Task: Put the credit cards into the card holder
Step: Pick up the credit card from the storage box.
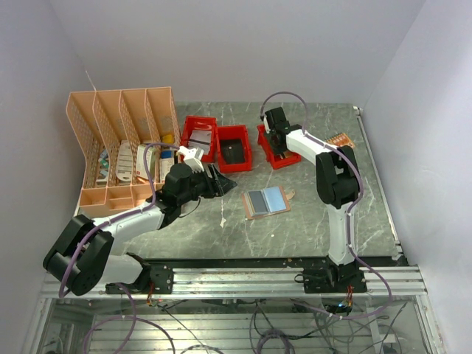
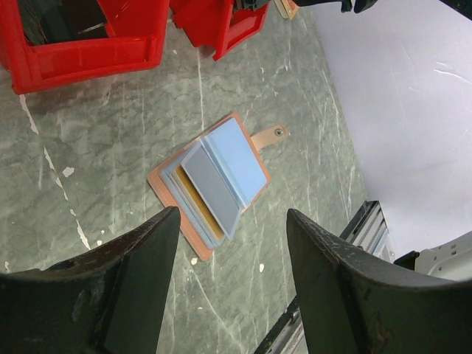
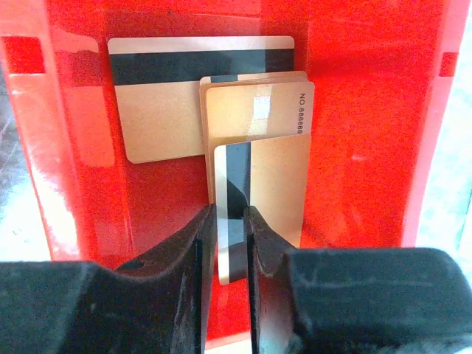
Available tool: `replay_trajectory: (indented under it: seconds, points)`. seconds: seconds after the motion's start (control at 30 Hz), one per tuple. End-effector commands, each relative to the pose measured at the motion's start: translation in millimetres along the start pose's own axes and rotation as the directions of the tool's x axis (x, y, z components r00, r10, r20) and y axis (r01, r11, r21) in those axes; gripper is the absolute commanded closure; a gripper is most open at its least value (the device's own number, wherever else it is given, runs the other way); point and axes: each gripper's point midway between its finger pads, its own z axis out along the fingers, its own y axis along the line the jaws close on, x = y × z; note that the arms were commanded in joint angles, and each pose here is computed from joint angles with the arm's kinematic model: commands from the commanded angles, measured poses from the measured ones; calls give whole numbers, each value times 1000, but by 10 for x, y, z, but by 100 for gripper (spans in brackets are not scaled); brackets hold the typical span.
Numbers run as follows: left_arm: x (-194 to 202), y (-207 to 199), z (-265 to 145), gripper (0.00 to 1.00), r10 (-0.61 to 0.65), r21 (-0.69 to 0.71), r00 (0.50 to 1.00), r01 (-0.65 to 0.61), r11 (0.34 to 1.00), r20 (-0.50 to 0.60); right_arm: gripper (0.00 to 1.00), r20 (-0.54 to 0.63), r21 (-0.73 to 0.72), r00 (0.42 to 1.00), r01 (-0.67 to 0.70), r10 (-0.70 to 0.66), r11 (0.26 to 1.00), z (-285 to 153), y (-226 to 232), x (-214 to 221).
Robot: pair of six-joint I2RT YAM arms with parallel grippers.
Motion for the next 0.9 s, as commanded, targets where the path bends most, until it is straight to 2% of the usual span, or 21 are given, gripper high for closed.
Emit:
replay_trajectory:
  seconds: [0.0,0.6,0.87]
  points:
    - [-85,-75,3,30,6,35,1000,-7,999,29,79,59,88,998,7,-12,996,-209,-251,-203]
    - [-92,-85,33,30,6,39,1000,-7,999,26,82,74,168,997,14,-26,986,-308,-490,-239]
    - [-82,-80,46,30,5,40,1000,-6,999,21,85,53,146,998,9,-17,989,-217,-498,-154]
